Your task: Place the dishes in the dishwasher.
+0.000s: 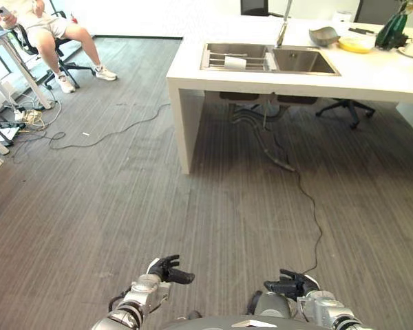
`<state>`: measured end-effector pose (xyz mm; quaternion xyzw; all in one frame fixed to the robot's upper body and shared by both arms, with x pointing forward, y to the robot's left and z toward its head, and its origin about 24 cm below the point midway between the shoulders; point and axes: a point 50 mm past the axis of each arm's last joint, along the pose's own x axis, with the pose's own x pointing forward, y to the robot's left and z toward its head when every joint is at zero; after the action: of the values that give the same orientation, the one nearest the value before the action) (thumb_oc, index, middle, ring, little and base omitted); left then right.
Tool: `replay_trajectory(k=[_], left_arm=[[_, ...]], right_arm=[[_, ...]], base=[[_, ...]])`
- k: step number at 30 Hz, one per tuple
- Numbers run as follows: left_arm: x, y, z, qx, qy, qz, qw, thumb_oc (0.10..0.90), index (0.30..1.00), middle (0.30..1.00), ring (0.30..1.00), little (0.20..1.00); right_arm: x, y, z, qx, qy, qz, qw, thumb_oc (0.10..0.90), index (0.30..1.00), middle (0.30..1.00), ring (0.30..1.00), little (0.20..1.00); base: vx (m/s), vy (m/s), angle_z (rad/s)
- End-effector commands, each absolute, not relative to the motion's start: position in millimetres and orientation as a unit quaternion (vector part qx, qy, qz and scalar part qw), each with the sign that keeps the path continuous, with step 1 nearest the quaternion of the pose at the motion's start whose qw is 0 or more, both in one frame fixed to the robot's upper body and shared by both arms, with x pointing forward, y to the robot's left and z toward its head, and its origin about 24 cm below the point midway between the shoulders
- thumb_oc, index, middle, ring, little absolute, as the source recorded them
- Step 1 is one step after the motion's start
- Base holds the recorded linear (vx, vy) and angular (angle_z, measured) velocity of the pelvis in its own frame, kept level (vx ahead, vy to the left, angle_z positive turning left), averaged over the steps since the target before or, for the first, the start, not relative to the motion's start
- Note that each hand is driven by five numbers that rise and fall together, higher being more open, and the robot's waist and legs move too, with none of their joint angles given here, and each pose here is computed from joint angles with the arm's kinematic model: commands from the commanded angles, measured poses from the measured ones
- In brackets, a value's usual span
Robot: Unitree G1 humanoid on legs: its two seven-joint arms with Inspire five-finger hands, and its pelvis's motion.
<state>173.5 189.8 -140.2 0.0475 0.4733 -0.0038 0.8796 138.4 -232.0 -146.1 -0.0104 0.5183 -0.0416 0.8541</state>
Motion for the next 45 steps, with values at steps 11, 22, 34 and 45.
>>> replay_trajectory(k=[11,22,34,45], left_arm=[[226.4,178.8,-104.8,-0.053,0.346,0.026,0.936,0.800,0.900,0.900,0.900,0.900],[278.3,187.8,-17.5,-0.100,0.132,0.000,0.986,0.800,0.900,0.900,0.900,0.900],[289.6,211.6,83.6,-0.096,-0.082,-0.017,0.992,0.800,0.900,0.900,0.900,0.900],[280.6,191.5,211.4,0.057,-0.355,-0.075,0.930,0.800,0.900,0.900,0.900,0.900]], right_arm=[[132.7,-271.5,-137.3,-0.061,0.526,-0.067,0.846,0.800,0.900,0.900,0.900,0.900],[108.8,-296.0,-135.1,-0.077,0.545,-0.089,0.830,0.800,0.900,0.900,0.900,0.900],[52.0,-285.6,-153.2,-0.017,0.617,-0.104,0.780,0.800,0.900,0.900,0.900,0.900],[58.2,-292.6,-149.4,0.034,0.588,-0.151,0.794,0.800,0.900,0.900,0.900,0.900]], base=[[0.40,-0.226,0.27],[0.35,-0.258,0.00],[0.55,0.023,-0.34],[0.29,-0.065,0.30]])
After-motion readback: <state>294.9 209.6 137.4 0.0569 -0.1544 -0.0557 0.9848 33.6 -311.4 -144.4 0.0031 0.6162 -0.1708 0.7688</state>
